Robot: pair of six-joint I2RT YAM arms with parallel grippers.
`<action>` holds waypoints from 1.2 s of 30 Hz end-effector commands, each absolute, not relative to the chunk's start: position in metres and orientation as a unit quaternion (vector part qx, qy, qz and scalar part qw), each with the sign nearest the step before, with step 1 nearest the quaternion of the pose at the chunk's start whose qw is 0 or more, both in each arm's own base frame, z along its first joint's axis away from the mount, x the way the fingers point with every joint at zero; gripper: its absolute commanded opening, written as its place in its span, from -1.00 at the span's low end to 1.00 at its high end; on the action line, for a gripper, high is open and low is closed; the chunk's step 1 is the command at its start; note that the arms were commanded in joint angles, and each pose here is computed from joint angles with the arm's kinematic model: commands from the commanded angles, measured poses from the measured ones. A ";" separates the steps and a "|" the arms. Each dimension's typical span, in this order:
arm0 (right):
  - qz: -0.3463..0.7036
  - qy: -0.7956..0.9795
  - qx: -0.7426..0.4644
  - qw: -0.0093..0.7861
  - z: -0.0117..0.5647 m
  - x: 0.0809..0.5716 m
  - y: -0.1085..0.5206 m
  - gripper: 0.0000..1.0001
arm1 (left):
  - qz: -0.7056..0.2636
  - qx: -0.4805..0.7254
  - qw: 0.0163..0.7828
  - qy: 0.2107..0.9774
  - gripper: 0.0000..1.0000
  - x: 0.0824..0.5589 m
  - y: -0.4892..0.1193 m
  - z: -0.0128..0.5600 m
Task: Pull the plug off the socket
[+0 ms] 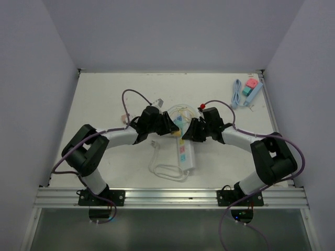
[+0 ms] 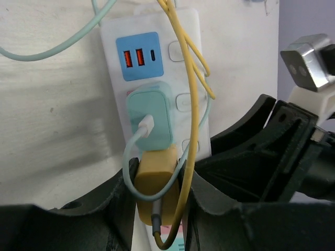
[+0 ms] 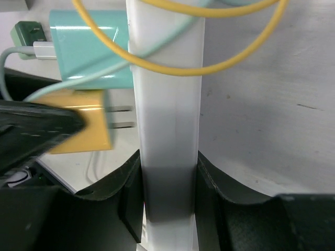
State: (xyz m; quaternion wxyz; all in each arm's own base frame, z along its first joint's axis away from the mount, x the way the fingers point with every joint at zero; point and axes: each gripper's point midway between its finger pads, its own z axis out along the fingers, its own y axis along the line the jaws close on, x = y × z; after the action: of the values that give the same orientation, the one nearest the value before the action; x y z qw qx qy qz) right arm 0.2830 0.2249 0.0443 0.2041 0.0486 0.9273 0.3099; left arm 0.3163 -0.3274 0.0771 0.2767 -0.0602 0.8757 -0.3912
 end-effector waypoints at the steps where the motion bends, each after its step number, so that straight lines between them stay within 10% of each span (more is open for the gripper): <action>1: 0.123 0.970 0.110 0.181 -0.008 0.266 0.136 -1.00 | -0.411 -0.070 0.318 0.851 -1.00 0.333 -0.306 0.123; 31: 0.270 0.951 -0.012 0.151 0.021 0.258 0.185 -1.00 | -0.230 -0.188 0.357 0.886 -0.96 0.443 -0.142 0.071; 36: 0.274 0.951 -0.010 0.145 0.017 0.254 0.186 -1.00 | -0.241 -0.183 0.351 0.886 -0.38 0.447 -0.142 0.071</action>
State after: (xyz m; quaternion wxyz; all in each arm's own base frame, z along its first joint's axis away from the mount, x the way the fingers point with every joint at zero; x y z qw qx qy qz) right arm 0.2877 0.2026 0.0472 0.2021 0.0071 0.9280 0.3129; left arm 0.4329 -0.1452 0.0559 0.3302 -0.1979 0.8919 -0.2373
